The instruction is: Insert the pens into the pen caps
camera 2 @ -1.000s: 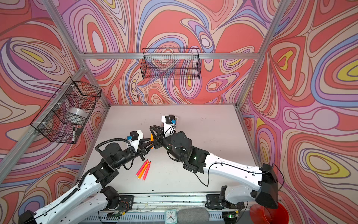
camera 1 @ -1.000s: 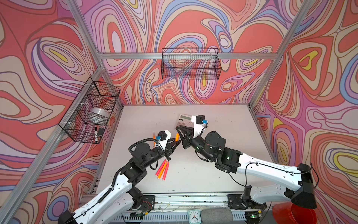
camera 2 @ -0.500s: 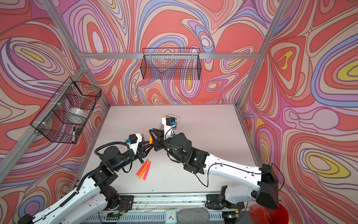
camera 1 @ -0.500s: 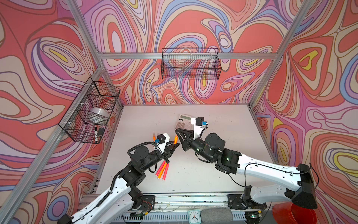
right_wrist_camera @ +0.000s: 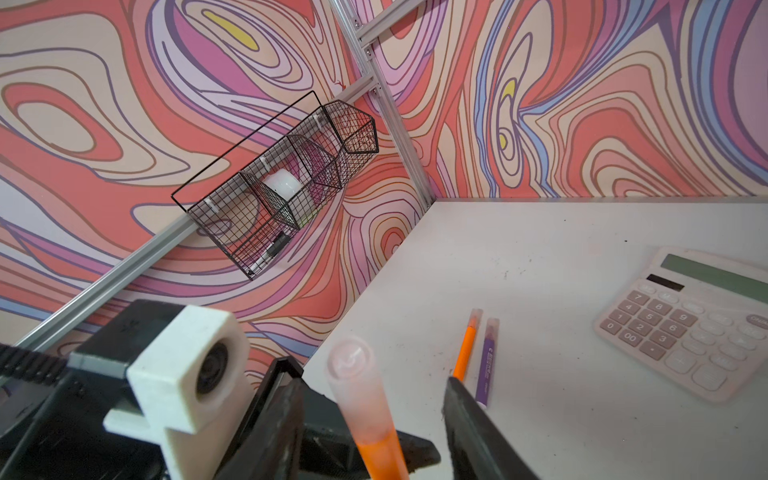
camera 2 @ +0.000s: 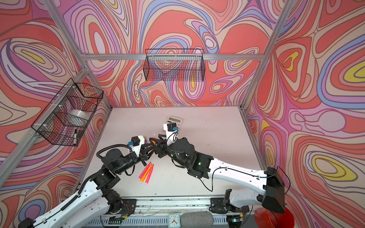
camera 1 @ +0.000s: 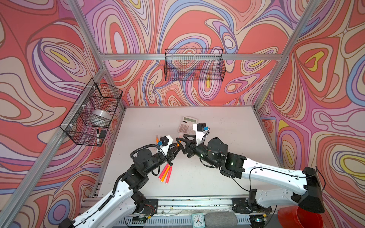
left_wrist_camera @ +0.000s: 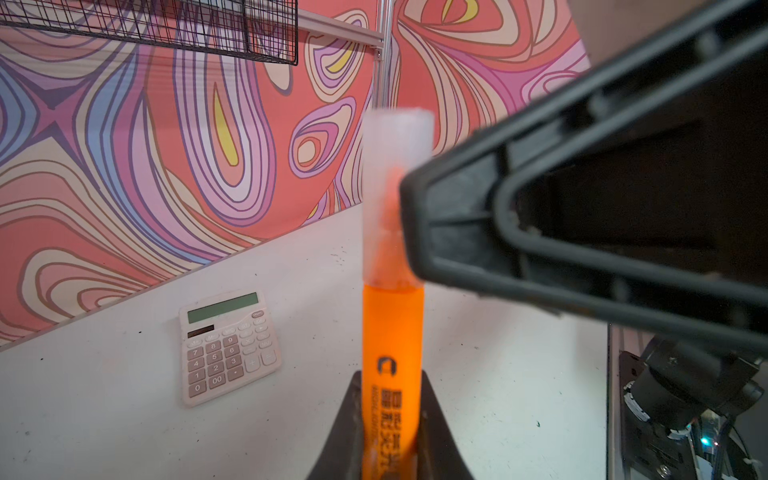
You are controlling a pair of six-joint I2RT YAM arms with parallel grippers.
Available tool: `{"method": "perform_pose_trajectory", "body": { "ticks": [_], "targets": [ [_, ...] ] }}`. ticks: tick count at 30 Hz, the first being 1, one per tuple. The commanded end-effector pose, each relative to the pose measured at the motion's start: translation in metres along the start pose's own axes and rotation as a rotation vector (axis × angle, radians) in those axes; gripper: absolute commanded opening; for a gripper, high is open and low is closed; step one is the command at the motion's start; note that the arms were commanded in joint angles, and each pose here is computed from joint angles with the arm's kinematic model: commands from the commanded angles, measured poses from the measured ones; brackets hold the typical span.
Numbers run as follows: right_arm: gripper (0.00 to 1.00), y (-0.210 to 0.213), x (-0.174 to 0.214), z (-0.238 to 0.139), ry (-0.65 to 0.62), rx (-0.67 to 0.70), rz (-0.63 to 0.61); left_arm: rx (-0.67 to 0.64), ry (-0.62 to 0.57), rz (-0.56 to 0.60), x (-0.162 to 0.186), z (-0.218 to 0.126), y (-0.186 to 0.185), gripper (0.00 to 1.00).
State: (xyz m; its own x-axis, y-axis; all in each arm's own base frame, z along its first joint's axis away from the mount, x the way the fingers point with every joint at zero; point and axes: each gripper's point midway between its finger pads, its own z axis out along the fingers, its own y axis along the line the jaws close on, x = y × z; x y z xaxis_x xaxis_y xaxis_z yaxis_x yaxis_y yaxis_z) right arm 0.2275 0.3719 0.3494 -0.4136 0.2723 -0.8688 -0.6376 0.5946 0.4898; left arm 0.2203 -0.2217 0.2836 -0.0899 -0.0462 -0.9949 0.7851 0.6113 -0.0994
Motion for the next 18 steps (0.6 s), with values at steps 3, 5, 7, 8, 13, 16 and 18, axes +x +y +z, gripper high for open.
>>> {"method": "perform_pose_trajectory", "body": {
  "ticks": [3,5,7,8,13,16,18],
  "targets": [
    [0.57,0.01,-0.031,-0.003,-0.053,0.018,-0.008,0.003,-0.032,0.032,-0.009,0.0,-0.001,0.0],
    [0.56,0.013,-0.032,-0.001,-0.052,0.01,-0.007,0.007,-0.03,0.032,-0.01,0.0,-0.002,0.0],
    [0.56,0.014,-0.034,0.001,-0.05,0.012,-0.007,0.004,-0.027,0.032,-0.008,0.0,-0.001,0.0],
    [0.56,0.014,-0.034,0.003,-0.049,0.018,-0.007,0.002,-0.028,0.032,-0.008,0.0,-0.001,0.0],
    [0.52,0.013,-0.03,0.009,-0.034,0.029,-0.003,0.005,-0.029,0.033,-0.009,-0.001,-0.002,0.0],
    [0.51,0.009,-0.025,0.012,-0.023,0.046,-0.001,-0.003,-0.035,0.034,-0.01,-0.002,-0.001,0.0],
    [0.51,0.007,-0.02,0.015,-0.013,0.056,0.001,0.001,-0.036,0.035,-0.011,-0.002,-0.002,0.0]
  ]
}}
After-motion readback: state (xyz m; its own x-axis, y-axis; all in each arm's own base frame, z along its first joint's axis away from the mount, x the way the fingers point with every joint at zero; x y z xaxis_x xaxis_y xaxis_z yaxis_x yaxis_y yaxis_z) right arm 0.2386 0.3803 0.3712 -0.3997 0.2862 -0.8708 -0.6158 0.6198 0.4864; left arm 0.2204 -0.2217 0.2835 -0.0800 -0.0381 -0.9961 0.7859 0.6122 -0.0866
